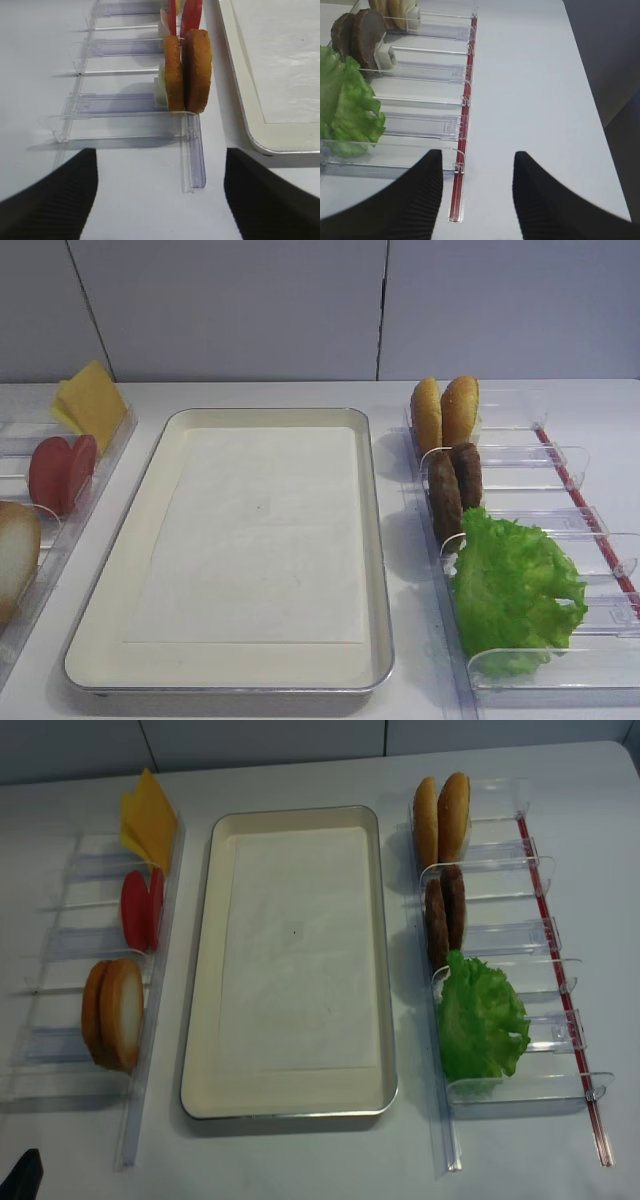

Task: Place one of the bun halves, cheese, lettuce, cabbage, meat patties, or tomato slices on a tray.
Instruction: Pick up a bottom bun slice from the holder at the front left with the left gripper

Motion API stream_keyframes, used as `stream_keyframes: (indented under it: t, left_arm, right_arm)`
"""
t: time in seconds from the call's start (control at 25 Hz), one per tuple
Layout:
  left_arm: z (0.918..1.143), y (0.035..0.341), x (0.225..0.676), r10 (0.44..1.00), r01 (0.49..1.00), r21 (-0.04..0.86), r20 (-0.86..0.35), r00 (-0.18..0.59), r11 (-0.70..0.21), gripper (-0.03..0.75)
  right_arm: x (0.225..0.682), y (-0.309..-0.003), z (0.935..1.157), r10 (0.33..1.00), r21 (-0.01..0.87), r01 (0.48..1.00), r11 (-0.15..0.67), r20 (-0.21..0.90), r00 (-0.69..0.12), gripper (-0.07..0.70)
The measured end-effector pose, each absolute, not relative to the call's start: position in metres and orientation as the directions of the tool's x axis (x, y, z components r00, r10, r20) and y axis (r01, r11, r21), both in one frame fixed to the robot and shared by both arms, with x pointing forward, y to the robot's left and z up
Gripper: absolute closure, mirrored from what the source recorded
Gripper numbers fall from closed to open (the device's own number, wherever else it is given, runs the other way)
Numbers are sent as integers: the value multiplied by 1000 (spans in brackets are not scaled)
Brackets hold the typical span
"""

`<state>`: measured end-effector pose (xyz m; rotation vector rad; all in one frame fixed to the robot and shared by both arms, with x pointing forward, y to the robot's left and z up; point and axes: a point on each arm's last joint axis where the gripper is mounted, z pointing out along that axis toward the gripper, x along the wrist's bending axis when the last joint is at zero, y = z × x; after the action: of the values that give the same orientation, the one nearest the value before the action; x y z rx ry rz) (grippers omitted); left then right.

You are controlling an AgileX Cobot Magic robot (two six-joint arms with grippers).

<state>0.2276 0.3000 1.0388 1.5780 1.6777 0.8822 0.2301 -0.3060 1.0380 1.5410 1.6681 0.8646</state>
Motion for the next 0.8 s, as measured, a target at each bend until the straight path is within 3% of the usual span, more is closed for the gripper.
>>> stream_keyframes:
  t: [0.28, 0.52, 0.8]
  left_arm:
    - [1041, 300, 229, 999, 557, 830, -12, -43, 34, 187]
    - [1050, 294, 245, 999, 625, 779, -54, 9, 37, 187]
    - [1060, 289, 271, 994, 663, 748, -73, 86, -3, 220]
  right_arm:
    - [230, -306, 1038, 997, 843, 533, 71, -52, -51, 260]
    - [230, -306, 1038, 997, 843, 533, 71, -52, -51, 260]
    - [230, -306, 1038, 997, 843, 533, 71, -52, -51, 260]
